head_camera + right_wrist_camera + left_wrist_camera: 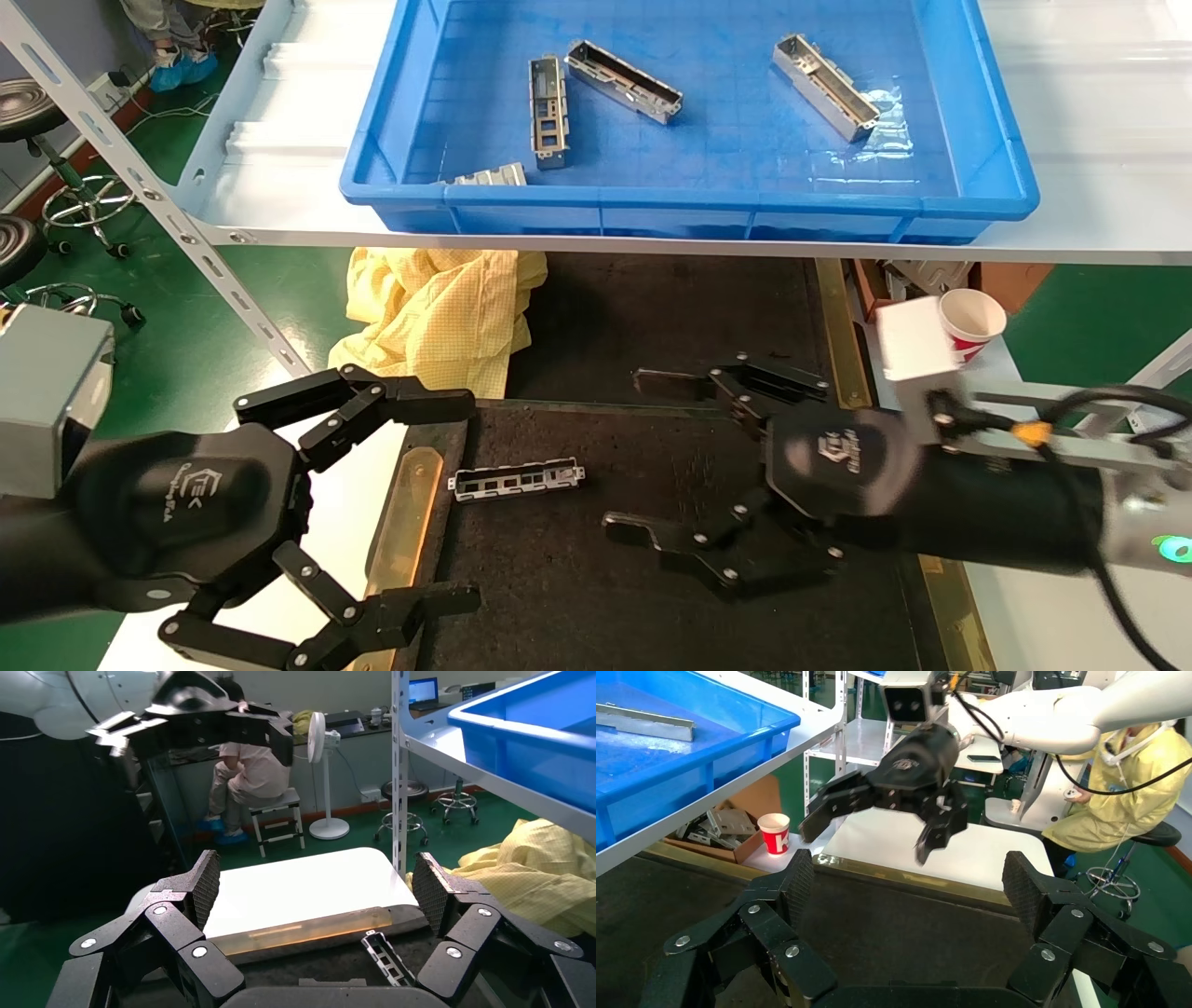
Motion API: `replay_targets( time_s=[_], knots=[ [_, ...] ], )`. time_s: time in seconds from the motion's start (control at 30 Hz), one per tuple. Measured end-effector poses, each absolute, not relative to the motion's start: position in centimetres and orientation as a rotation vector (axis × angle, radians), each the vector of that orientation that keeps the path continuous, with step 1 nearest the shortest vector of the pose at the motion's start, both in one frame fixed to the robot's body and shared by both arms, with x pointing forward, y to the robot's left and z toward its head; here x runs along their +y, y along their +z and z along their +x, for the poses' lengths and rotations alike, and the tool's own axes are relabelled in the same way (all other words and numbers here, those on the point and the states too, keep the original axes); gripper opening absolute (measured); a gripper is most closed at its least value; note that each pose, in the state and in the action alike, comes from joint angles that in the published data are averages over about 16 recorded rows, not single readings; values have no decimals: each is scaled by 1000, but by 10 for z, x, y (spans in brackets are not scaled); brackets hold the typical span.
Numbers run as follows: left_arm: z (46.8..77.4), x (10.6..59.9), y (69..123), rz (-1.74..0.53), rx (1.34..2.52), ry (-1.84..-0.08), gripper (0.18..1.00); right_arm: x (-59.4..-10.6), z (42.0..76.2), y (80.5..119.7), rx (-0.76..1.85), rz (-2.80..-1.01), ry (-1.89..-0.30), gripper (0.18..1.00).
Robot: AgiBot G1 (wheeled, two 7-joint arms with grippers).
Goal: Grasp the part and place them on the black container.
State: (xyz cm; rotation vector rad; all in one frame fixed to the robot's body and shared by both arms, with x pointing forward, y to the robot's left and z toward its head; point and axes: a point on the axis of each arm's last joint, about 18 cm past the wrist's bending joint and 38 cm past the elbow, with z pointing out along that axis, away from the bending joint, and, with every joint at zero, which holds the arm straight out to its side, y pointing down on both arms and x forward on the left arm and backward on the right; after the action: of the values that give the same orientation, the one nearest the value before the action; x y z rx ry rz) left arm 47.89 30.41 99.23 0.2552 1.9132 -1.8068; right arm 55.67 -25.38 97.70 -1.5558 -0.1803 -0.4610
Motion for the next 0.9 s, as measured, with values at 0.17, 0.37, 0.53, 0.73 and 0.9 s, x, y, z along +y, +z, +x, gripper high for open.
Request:
replay_targets(
  time_s=[0.17,0.37,0.53,0.73,0.9],
  knots=[
    [479,304,992,255,1913,-1807,1001,-268,538,981,-190,-1551,-480,1001],
    [479,304,992,255,1913,-1807,1001,-284,513,986,-204,-1558,-507,1001],
    [479,304,992,255,1913,-1807,1001,-294,494,989,-218,-1573,-530,1001],
    [479,304,992,255,1913,-1807,1001,-302,476,992,-233,-1594,-553,1001],
    [479,304,992,255,1913,-1807,1001,-304,469,993,-239,-1603,-561,1001]
  ],
)
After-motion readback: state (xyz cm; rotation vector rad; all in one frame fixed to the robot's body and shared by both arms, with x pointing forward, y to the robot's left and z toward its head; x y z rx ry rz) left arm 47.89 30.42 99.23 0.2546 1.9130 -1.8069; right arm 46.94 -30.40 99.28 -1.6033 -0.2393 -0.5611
